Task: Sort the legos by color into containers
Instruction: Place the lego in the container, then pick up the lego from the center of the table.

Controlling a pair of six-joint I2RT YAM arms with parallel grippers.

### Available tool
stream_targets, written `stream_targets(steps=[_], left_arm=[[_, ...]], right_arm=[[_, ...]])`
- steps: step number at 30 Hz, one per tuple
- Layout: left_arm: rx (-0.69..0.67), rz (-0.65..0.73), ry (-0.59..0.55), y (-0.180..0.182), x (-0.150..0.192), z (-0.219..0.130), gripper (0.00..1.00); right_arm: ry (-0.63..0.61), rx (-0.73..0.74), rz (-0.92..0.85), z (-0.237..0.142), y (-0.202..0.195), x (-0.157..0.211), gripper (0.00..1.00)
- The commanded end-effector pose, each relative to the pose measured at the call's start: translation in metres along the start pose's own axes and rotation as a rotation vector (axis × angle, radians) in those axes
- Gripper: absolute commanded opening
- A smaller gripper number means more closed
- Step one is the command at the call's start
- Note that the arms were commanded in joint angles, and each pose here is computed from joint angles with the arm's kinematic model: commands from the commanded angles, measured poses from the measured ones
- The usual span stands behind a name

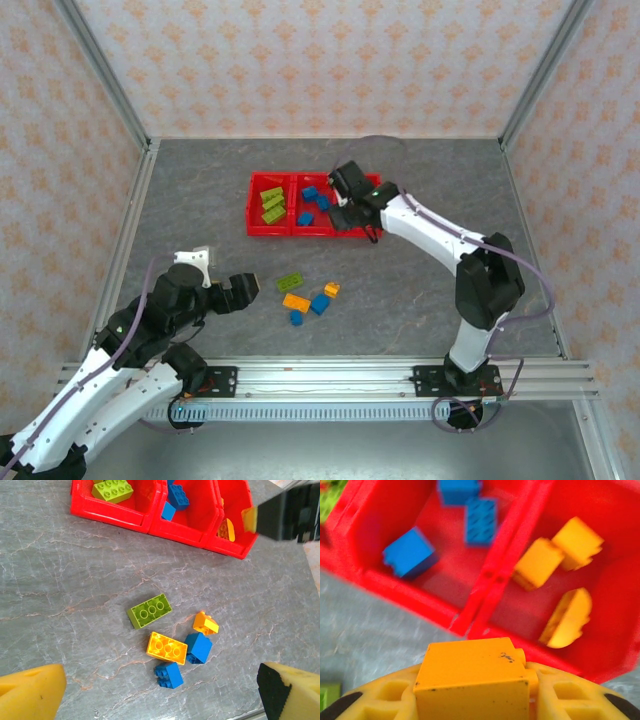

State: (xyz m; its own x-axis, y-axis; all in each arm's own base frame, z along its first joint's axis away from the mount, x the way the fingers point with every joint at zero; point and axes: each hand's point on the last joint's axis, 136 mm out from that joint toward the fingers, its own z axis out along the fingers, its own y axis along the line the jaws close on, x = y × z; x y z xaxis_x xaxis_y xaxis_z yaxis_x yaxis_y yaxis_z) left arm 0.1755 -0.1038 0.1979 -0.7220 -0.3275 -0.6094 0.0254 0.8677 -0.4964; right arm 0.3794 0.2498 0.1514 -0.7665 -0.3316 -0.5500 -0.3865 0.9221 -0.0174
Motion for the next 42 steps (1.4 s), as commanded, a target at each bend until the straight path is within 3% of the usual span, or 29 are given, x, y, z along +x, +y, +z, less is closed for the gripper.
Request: stream_targets(steps=[1,5,13,18,20,23,31,42], left_arm=[[-0.008,-0.016,-0.033,-0.002,-0.009,-0.003,0.99],[-0.011,-0.031,-0.027,-0.002,-0.008,-0.001,0.99],[-0.024,-0.054,-0.001,0.0,-0.003,0.001,0.99],[-0.004,-0.098,0.015,-0.003,0.001,0.006,0.99],[0.017,-0.129,0.029,-0.005,0.005,0.013,0.99],[0.045,-0.178,0.063,-0.009,0.014,0.025,0.99],[-0.009,-0.182,0.095,-0.008,0.019,0.045,0.99],[-0.069,-0.109,0.167,-0.016,0.034,0.092,0.99]], right_arm=[[-0.087,0.059,0.108,-0.004,-0.024,-0.028,0.28],[-0.096,0.108,0.156,0.011,-0.046,-0.041,0.27],[-0.069,0.101,0.171,0.037,-0.054,-0.046,0.32],[-0.032,0.107,0.176,0.048,-0.057,-0.037,0.51],[-0.033,0.113,0.184,0.049,-0.059,-0.035,0.65],[-0.038,0.13,0.195,0.045,-0.062,-0.034,0.77],[-0.093,0.167,0.232,0.006,-0.073,-0.035,0.95],[-0.417,0.244,0.254,-0.094,-0.108,-0.017,1.0]])
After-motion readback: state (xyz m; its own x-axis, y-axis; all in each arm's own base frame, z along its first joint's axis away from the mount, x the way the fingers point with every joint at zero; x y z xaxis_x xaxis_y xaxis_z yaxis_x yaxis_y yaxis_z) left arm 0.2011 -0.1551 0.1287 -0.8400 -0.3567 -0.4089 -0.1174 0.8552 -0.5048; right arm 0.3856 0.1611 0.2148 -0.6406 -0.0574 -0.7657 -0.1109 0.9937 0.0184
